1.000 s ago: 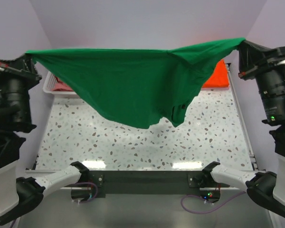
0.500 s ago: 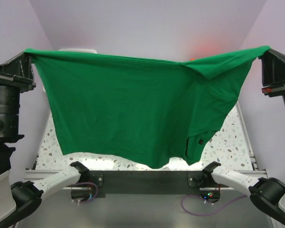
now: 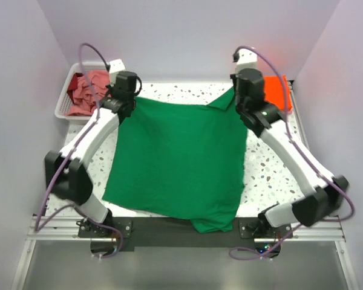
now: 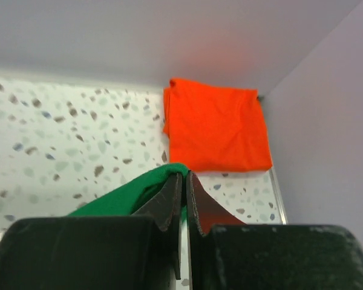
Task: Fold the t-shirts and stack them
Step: Flatten the tshirt out
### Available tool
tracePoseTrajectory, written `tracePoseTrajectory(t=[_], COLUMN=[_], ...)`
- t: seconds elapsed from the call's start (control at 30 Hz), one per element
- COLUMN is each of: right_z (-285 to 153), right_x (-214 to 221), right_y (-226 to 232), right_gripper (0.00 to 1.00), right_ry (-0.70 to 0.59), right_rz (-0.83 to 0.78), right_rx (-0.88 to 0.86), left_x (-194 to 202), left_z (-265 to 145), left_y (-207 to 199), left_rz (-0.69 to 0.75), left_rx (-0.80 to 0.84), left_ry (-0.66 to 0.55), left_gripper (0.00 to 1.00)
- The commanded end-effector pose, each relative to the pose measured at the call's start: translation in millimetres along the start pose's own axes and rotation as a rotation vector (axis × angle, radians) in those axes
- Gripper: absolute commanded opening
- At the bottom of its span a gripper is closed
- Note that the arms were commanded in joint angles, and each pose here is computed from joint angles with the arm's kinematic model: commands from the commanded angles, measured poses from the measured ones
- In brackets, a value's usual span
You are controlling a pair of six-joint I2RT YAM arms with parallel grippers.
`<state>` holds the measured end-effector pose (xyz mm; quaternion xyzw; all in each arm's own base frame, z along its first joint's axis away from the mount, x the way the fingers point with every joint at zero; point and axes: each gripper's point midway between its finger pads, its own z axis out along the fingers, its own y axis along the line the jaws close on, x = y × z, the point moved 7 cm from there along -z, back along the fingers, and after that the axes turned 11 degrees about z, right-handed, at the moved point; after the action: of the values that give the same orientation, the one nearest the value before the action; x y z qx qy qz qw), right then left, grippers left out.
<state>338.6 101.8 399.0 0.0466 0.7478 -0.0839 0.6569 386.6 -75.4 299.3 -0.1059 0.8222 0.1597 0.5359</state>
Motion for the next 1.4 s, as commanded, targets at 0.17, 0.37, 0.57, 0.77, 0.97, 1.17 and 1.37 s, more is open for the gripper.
tracePoseTrajectory(t=[0.17,0.37,0.57,0.77,0.97,1.17,1.37], right_z=[134,199,237,248,242,243,251], right_x=[88,118,152,174,171,170,173], right_y=[31,52,63,63,62,67,75], right_gripper=[0.00,0.00,0.00,0.00,0.00,0.00,0.00], right_ry=[0.202,0.271,0.310,0.340,0.343,0.347,0.334], right_rz=[0.029,-0.008,-0.036,-0.053,-0.031,-0.020,0.013], right_rx=[0.034,0.030,0.043,0.061,0.024,-0.018,-0.045], left_x=[53,74,76,84,86,75,71], left_z=[125,190,225,233,227,223,237], left_y=[-50,-71,-79,-78,-74,-66,-58], left_rz=[0.062,0.144,0.143,0.137,0.137,0.132,0.115], left_rx=[0.074,0.081,0.092,0.127,0.126,0.075,0.045], left_ry=[0.112,0.160,0.157,0.176,0.188,0.169,0.177], left_gripper=[0.00,0.00,0.00,0.00,0.00,0.00,0.00])
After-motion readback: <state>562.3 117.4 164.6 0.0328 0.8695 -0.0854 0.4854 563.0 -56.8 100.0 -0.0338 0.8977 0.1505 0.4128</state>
